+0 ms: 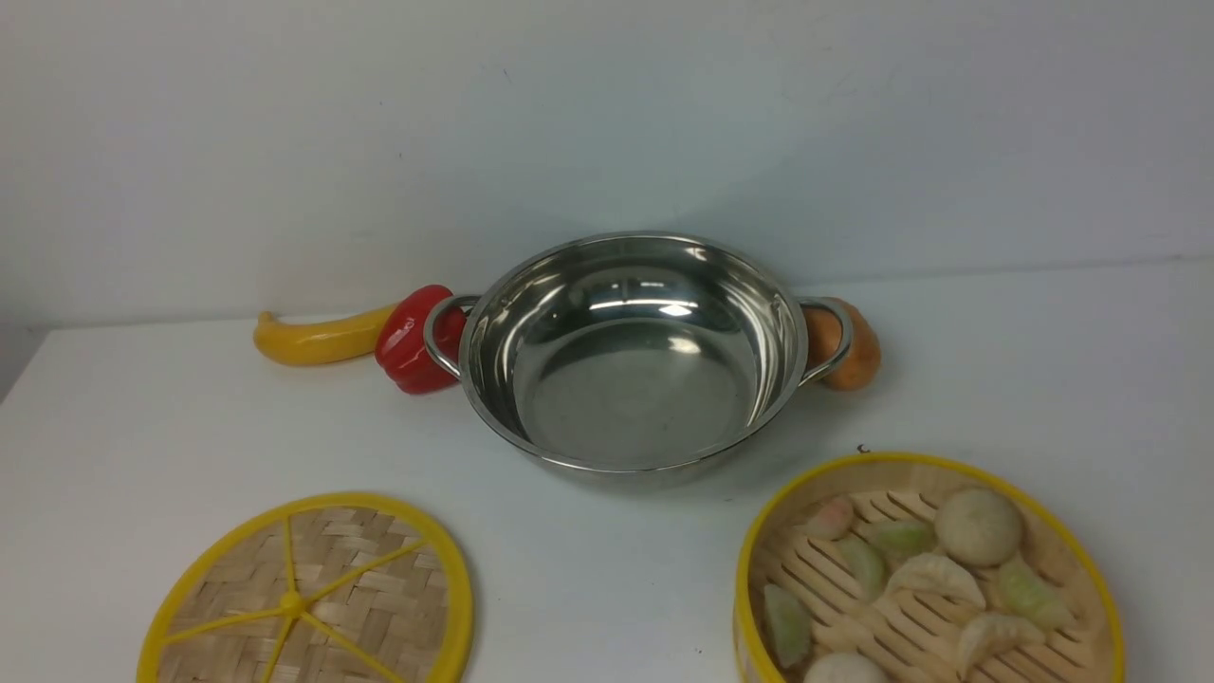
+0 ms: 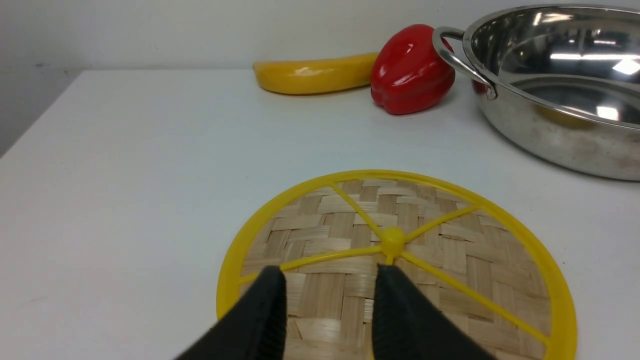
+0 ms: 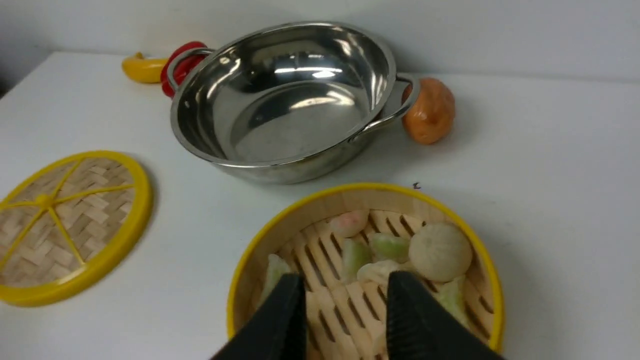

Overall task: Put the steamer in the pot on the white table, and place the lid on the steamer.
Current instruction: 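Reach for and grasp the rim of the bamboo steamer holding the buns with the right gripper, then place the bamboo steamer basket of food into the steel pot with the right gripper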

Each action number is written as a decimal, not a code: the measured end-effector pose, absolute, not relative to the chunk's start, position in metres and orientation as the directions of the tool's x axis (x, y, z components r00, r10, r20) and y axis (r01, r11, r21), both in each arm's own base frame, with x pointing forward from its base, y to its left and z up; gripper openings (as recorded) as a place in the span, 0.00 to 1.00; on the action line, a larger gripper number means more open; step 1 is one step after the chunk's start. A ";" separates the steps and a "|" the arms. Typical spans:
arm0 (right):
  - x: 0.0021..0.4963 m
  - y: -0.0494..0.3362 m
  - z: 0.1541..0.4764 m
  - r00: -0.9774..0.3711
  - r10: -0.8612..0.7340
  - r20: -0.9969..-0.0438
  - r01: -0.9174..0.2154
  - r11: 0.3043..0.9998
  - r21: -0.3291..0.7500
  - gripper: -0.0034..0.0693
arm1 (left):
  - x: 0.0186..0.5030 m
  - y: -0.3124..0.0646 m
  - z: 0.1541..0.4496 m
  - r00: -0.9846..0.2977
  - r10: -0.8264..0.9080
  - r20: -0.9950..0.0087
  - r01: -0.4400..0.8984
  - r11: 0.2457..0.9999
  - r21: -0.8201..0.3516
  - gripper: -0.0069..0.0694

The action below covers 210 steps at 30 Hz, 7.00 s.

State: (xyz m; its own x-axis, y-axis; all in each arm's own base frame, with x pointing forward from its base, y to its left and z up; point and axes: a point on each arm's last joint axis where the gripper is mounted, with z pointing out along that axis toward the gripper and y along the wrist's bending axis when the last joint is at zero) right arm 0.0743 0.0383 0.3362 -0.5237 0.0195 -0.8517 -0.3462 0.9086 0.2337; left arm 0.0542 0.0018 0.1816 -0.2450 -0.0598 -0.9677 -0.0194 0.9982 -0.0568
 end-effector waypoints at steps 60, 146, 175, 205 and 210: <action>0.226 0.038 0.191 -0.985 0.042 -0.168 0.002 0.973 0.233 0.53 | 0.054 0.002 0.182 -0.245 -0.060 -0.968 -0.019 0.998 -0.057 0.41; 0.279 0.034 0.209 -0.982 -0.151 -0.115 -0.163 0.981 0.104 0.12 | 0.054 0.002 0.182 -0.245 -0.060 -0.968 -0.019 0.998 -0.057 0.41; 0.353 0.083 0.276 -0.935 -0.276 -0.224 -0.291 0.956 0.038 0.12 | 0.054 0.002 0.182 -0.245 -0.060 -0.968 -0.019 0.998 -0.057 0.41; 0.463 0.189 0.271 -0.820 -0.343 -0.458 -0.430 0.898 0.098 0.12 | 0.054 0.002 0.182 -0.245 -0.060 -0.968 -0.019 0.998 -0.057 0.41; 0.480 0.195 0.253 -0.815 -0.342 -0.467 -0.431 0.897 0.096 0.12 | 0.054 0.002 0.182 -0.245 -0.060 -0.968 -0.019 0.998 -0.057 0.41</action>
State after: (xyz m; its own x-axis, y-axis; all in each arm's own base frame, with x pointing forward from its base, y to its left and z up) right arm 0.4801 0.1954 0.2533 -0.8153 -0.3418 -0.4674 -0.4311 0.8972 0.0959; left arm 0.0542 0.0018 0.1816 -0.2450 -0.0598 -0.9677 -0.0194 0.9982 -0.0568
